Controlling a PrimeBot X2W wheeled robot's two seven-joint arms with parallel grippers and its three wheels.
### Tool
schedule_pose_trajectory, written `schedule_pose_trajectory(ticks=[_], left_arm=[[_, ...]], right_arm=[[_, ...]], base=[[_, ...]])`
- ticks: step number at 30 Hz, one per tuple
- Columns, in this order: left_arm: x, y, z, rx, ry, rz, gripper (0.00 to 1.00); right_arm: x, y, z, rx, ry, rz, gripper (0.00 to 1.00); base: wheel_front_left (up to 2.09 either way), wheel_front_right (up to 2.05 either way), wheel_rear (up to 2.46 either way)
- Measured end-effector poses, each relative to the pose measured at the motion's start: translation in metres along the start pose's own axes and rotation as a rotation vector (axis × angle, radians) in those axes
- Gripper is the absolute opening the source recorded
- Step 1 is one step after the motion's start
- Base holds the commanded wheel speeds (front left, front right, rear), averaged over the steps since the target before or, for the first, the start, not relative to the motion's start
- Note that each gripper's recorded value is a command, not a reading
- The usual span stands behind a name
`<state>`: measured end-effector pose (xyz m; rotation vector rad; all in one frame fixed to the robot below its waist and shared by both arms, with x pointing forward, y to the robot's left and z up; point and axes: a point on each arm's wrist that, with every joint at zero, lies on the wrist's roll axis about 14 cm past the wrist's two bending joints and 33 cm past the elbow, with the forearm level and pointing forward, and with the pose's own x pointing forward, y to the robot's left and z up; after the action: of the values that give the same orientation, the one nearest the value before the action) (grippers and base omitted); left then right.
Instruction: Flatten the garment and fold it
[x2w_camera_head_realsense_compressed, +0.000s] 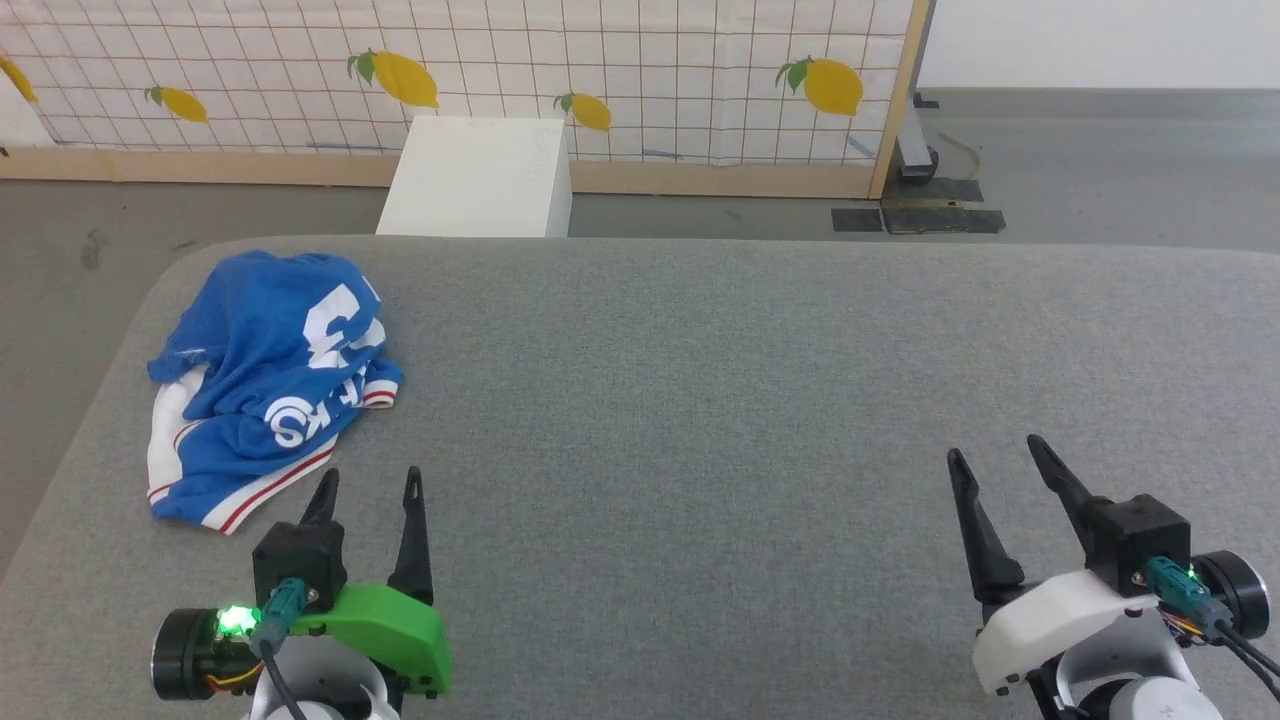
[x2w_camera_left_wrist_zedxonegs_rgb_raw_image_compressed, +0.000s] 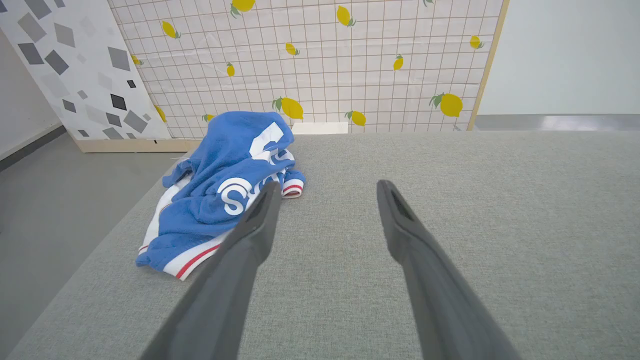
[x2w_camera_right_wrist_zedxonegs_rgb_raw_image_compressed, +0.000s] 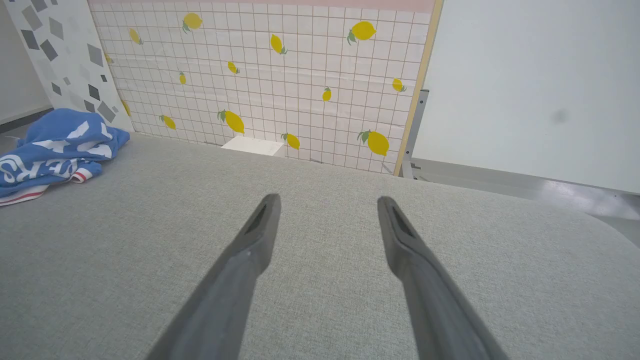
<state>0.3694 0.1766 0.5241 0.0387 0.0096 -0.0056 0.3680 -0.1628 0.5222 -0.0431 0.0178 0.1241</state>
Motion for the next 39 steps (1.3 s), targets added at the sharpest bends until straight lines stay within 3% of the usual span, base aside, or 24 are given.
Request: schedule_pose_trajectory(ticks=[39], left_arm=[[0.000, -0.003, 0.004, -0.036, -0.059, -0.002, 1.00]], right_arm=[[-0.012, -0.055, -0.008, 0.078, -0.034, -0.166, 1.00]], base=[[0.00, 0.00, 0.00]])
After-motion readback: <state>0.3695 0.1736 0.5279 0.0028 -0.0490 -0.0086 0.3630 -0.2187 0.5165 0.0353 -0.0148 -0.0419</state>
